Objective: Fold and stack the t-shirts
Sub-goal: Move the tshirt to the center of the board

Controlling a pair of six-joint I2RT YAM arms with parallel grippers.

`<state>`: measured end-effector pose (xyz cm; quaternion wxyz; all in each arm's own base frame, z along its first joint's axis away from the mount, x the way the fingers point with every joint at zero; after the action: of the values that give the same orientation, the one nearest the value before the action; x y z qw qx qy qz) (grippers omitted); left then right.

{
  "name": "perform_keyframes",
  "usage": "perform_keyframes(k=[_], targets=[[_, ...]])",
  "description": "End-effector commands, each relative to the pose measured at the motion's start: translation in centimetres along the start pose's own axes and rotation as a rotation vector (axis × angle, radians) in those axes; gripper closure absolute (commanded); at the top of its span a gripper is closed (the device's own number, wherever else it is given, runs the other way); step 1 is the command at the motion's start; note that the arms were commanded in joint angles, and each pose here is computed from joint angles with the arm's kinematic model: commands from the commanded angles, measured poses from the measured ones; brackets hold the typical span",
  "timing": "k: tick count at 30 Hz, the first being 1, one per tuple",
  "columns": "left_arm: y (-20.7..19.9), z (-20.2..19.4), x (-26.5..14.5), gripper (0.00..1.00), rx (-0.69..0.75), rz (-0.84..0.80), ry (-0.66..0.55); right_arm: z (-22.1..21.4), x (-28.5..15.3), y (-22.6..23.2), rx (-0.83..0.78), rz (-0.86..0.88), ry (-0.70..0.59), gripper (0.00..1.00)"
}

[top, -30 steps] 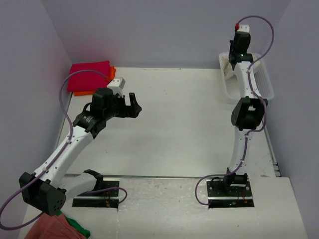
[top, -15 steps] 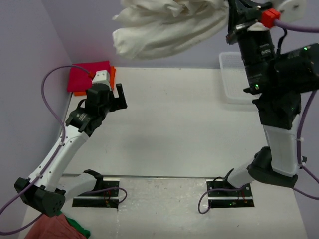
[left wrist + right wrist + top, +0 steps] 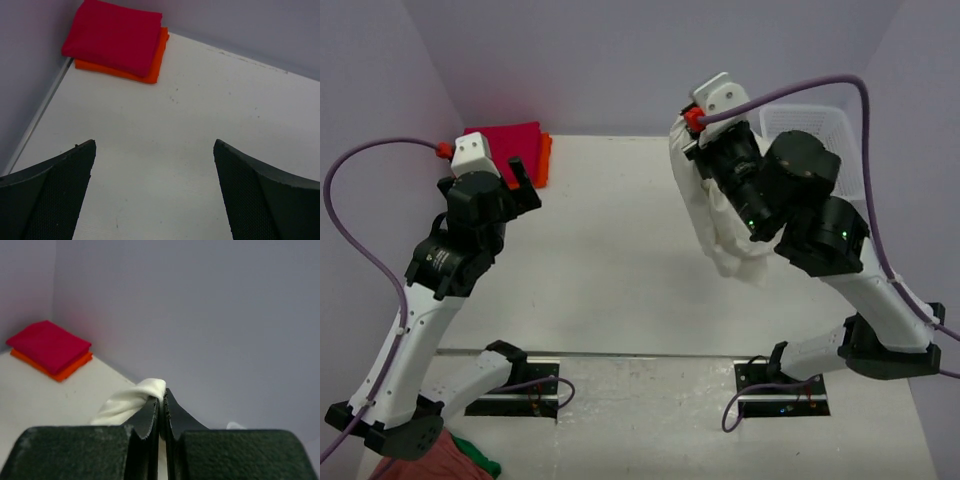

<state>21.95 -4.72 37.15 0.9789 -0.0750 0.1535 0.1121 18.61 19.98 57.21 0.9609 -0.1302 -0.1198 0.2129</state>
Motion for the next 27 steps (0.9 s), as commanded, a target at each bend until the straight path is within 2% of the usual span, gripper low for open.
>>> perform_keyframes(k=[1,6,10,15,21,27], targets=[[0.0,-0.8,0.4,0.0,0.054,0.0,0.039,-0.3,-0.8,0.5,0.066,0.005,0.032,1.0],[0.2,0.1,-0.1,0.01,0.054,-0.002,0.004,-0.3,-1.7,3.0,-0.006,-0.026,0.059,1.0],[0.8,1.2,-0.7,0.02,0.086,0.035,-0.011,0.6,-2.7,1.9,-0.017,-0.079,0.046,1.0],[1.2,1.9,-1.5,0.03,0.088,0.026,-0.03,0.1,-3.8,1.4,0.032,-0.054,0.059,1.0],[1.9,2.4,-2.4,0.03,0.088,0.029,-0.058,-3.7,-4.2,4.3,0.016,0.077,0.171,1.0],[1.4,2.4,-2.2,0.03,0.1,0.004,-0.046,-8.0,-0.5,3.5,0.071,0.107,0.235,1.0]])
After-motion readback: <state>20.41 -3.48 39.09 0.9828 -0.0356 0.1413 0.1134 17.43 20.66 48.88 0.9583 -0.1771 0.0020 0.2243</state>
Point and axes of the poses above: each gripper's point midway between its finger pads, its own x axis out along the fingers, its own y axis along the line the jaws close on, z = x × y, the point moved 7 cm from there along -x, back along the fingers, and after that the axes turned 3 degrees about x, right-handed, at the moved point
